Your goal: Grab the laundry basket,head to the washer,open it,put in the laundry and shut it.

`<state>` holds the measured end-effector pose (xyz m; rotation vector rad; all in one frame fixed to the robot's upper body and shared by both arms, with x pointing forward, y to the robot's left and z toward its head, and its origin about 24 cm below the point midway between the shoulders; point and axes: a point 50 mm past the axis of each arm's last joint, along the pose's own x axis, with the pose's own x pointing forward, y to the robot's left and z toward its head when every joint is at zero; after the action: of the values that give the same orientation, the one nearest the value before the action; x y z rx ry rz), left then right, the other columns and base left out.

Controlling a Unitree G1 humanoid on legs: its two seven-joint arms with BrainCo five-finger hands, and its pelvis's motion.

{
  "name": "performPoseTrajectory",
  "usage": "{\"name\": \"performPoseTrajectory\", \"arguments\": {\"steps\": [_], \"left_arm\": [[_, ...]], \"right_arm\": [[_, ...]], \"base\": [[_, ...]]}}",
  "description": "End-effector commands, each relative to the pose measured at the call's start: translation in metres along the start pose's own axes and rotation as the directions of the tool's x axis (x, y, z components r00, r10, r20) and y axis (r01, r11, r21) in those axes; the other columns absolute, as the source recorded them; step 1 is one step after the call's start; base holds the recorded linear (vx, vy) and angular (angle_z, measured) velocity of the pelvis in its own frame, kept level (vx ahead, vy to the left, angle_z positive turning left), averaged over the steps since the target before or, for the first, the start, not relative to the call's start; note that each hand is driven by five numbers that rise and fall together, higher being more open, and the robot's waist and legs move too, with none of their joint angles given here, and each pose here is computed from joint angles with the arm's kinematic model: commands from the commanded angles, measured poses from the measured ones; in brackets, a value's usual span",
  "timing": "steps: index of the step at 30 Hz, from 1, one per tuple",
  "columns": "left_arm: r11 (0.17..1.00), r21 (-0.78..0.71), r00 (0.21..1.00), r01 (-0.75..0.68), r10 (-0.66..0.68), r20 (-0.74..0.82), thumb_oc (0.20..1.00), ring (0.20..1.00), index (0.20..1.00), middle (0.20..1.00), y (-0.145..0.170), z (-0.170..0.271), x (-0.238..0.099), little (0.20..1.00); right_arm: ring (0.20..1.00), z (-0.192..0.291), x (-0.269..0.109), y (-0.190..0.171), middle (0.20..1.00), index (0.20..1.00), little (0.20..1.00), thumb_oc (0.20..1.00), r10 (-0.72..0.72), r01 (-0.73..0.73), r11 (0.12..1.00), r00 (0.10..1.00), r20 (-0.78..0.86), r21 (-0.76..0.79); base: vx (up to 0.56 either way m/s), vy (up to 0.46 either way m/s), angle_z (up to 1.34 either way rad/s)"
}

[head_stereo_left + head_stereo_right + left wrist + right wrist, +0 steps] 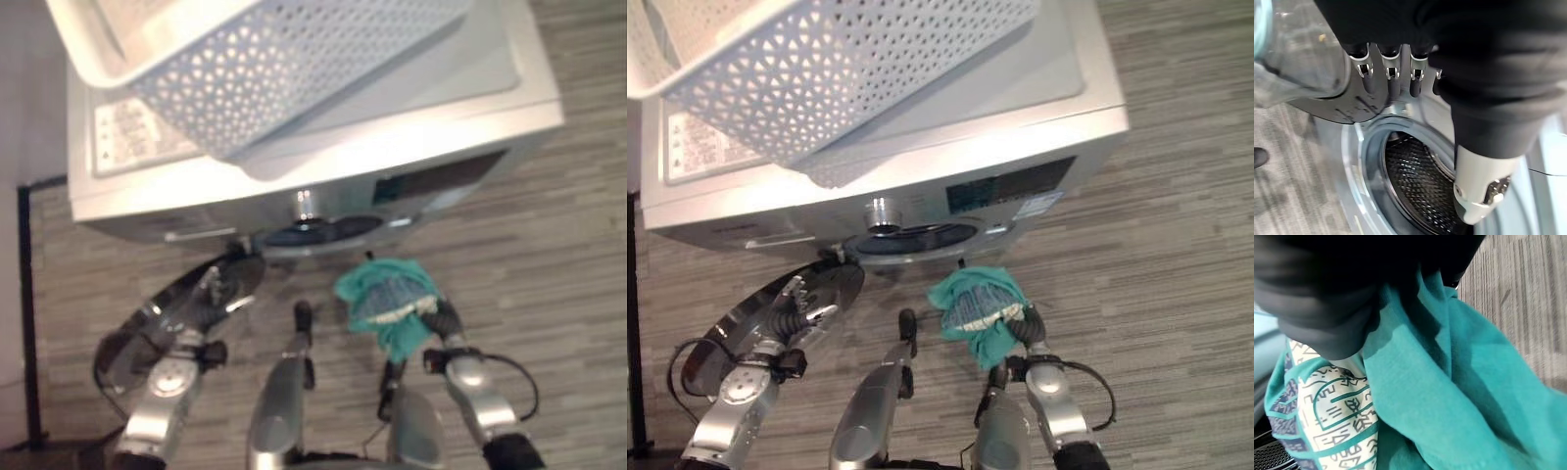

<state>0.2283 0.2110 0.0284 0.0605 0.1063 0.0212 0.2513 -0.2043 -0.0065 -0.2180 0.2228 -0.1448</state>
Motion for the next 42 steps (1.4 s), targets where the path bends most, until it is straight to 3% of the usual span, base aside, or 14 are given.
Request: {"name": "performPoseTrajectory", "arguments": {"steps": [1, 15, 31, 42], "left_arm": [[1.0, 0.005, 0.997, -0.006, 0.005, 0.08, 1.0, 1.0, 1.0, 1.0, 0.006, 0.013, -0.004, 1.0], [1.0, -0.01, 0.998, 0.008, -0.007, 0.056, 1.0, 1.0, 1.0, 1.0, 0.003, 0.006, -0.008, 1.0], [0.996, -0.017, 0.996, 0.082, -0.082, 0.026, 1.0, 1.0, 1.0, 1.0, -0.012, -0.002, -0.008, 1.0], [0.989, -0.013, 0.989, 0.147, -0.146, 0.023, 1.0, 1.0, 1.0, 1.0, -0.017, -0.001, -0.01, 1.0]], "right_arm": [[0.2, -0.001, -0.011, 0.007, 0.2, 0.2, 0.2, 0.2, 0.004, -0.007, 0.998, 0.999, 0.037, 0.067], [0.2, 0.031, 0.01, 0.023, 0.2, 0.2, 0.2, 0.2, -0.02, 0.006, 0.996, 0.989, 0.146, 0.093], [0.2, 0.108, 0.05, 0.007, 0.2, 0.2, 0.2, 0.2, -0.265, 0.198, 0.954, 0.908, 0.324, 0.226], [0.2, 0.138, 0.076, -0.003, 0.2, 0.2, 0.2, 0.2, -0.335, 0.264, 0.933, 0.886, 0.32, 0.245]], "base": [[0.01, 0.029, 0.17], [0.01, 0.021, 0.05], [0.01, 0.012, 0.05], [0.02, 0.024, 0.09]]}}
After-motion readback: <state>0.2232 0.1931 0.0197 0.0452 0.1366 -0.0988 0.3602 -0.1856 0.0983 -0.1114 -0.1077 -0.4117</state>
